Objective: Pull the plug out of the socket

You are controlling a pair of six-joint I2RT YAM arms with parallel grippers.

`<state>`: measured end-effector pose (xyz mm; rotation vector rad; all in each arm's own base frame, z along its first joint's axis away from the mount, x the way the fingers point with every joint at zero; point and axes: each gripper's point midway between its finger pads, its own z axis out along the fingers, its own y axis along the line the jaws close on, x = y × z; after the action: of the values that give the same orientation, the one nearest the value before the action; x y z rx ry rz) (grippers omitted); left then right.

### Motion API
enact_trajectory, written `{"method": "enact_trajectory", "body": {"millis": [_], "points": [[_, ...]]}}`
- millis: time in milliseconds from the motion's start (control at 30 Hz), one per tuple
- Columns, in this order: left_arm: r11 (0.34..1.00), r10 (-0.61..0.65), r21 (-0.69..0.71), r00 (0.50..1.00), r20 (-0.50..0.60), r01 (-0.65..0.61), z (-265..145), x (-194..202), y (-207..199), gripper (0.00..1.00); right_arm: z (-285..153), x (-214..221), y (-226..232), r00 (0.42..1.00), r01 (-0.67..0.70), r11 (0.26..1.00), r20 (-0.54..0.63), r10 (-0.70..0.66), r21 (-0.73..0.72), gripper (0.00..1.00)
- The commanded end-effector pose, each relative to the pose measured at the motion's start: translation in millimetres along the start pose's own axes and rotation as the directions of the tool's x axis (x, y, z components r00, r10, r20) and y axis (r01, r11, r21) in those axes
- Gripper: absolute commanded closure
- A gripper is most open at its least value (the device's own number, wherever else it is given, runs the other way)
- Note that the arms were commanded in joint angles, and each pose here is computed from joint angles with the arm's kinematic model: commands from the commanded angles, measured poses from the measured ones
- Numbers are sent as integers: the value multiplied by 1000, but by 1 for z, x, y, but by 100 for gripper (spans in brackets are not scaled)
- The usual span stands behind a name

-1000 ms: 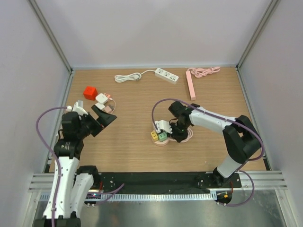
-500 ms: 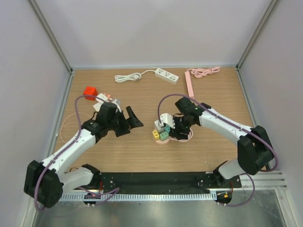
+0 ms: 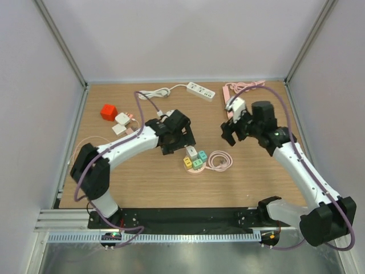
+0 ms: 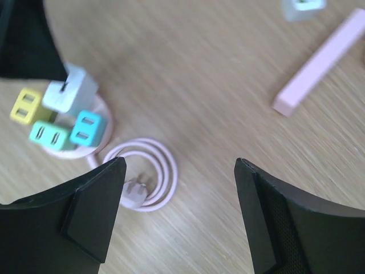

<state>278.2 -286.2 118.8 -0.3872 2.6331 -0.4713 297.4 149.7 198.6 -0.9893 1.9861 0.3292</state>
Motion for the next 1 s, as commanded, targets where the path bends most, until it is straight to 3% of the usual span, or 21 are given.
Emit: {"method": "enact_trajectory", "body": {"millis": [0,667,733,833,967], "points": [[985,47,-167,999,4,-45,2,5,13,0,-16,-12,-32,966,-230,969,142,215,96,16],[955,101,-282,994,33,-88,36,11,-11,2,-25,-8,-24,950,-265,964,177,257,23,16],[954,108,-286,993,37,-93,38,11,-11,8,-25,-8,-22,950,-264,964,176,257,17,16],[947,128,-303,991,46,-109,46,10,-8,28,-25,-9,-22,950,-264,964,178,258,12,16],[935,173,-322,984,46,-149,55,12,-4,37,-24,-8,-20,949,-266,964,175,262,2,16]]}}
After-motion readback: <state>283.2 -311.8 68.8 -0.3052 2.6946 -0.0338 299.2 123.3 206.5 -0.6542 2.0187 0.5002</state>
